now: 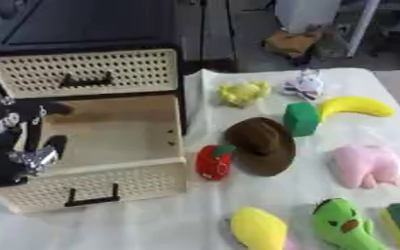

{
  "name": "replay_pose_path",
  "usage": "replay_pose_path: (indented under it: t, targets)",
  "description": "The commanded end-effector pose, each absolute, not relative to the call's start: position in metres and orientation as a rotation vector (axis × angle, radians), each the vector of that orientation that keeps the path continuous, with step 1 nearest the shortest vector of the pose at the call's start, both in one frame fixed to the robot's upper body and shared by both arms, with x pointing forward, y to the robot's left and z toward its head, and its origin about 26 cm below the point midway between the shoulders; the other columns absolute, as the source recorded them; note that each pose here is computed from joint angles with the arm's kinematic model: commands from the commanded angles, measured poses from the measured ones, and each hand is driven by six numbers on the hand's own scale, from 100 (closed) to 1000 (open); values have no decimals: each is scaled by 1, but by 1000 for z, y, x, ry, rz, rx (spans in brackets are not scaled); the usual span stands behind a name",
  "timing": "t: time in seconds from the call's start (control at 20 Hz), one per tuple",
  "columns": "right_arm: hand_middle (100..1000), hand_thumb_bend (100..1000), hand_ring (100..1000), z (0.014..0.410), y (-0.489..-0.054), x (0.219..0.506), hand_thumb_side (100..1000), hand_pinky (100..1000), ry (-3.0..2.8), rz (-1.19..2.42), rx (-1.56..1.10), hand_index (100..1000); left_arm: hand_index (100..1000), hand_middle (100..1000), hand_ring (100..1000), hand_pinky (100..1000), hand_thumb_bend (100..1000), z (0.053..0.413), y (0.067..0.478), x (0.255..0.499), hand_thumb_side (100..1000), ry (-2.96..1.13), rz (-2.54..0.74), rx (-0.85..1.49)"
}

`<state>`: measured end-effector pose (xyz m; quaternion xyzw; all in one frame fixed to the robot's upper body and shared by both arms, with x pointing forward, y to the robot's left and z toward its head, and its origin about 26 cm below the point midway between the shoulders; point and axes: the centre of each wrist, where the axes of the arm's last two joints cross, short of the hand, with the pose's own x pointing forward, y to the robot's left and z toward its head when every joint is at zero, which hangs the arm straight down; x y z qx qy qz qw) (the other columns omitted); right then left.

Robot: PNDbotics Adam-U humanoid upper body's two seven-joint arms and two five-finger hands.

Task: Pick up objects from table and place into drawer.

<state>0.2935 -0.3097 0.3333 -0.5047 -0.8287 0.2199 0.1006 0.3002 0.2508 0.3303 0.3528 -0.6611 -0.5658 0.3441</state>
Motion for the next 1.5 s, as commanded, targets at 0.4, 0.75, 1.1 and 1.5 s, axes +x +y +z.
replay_pose_path:
  t: [0.4,0.75,1.1,1.5]
  targets:
    - [848,100,882,338,-319,286,1000,779,-2358,661,-1562,893,908,512,479,434,100,336,273,297,1000,-2260,-771,916]
    - [850,100,885,338,-320,285,1000,775,-2250,771,-1565,895,924,616,628,569,120,305,288,299,1000,-2433,-485,761]
    - [853,164,885,342,-320,283,1000,769,-2000,1021,-1628,909,917,615,634,569,138,290,295,299,1000,-2468,-308,732]
    - [856,245,899,342,-313,283,1000,786,-1671,1276,-1498,942,899,603,625,556,127,268,291,302,1000,-2468,-108,648]
